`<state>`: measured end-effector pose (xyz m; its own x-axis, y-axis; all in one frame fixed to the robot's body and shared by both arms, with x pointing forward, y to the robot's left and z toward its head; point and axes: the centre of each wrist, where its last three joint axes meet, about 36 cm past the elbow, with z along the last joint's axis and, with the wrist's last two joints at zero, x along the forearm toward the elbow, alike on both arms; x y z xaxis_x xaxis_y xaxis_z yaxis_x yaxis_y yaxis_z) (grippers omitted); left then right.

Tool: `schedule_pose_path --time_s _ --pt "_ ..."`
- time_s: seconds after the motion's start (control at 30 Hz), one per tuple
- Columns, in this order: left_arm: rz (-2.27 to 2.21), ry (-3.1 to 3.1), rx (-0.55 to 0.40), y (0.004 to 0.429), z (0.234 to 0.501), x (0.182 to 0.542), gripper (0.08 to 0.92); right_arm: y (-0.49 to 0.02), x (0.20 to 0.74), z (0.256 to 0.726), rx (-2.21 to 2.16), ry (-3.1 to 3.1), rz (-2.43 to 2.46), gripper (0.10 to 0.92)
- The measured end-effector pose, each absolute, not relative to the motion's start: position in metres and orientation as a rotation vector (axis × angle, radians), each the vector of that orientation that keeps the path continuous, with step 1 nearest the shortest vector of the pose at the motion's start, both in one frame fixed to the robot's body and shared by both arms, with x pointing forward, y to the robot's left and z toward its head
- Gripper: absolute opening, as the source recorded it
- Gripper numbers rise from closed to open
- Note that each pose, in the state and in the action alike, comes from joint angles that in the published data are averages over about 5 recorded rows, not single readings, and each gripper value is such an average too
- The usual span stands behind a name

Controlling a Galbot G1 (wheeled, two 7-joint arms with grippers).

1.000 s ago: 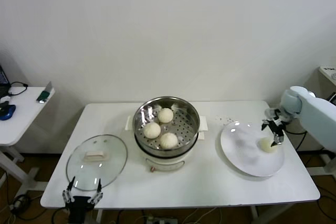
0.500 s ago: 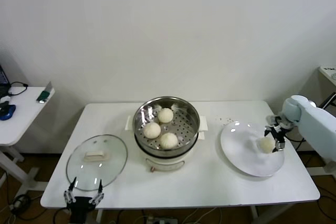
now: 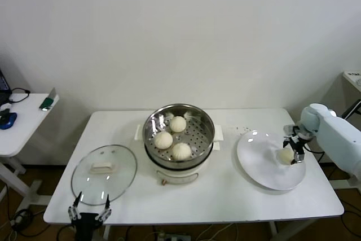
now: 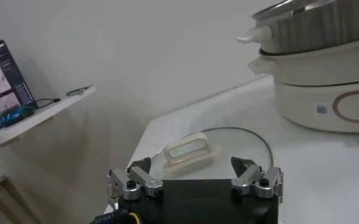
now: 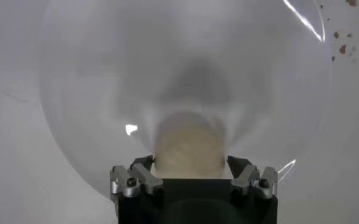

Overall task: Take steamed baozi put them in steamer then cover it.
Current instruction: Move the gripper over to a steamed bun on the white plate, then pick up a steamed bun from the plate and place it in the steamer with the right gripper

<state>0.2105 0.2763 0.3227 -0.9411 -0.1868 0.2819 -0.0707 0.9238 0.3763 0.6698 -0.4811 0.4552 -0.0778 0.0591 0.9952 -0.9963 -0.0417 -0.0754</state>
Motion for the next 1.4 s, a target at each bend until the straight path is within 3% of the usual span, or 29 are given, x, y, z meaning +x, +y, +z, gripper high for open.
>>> schedule_pose_path --time_s 0.37,0.7,1.0,1.4 --pt "-0.524 -2.769 0.189 0.275 0.323 0.210 0.823 -0.482 0.674 0.459 1.150 -1.192 1.319 0.666" --pt "-0.524 -2.775 0.179 0.272 0.326 0.207 0.823 -0.469 0.686 0.484 1.144 -1.239 1.332 0.661" --pt "-0.511 -2.779 0.141 0.266 0.330 0.202 0.823 -0.418 0.721 0.561 1.158 -1.383 1.359 0.662" --pt "-0.507 -2.805 0.052 0.257 0.337 0.204 0.823 -0.307 0.741 0.681 1.242 -1.561 1.379 0.665"
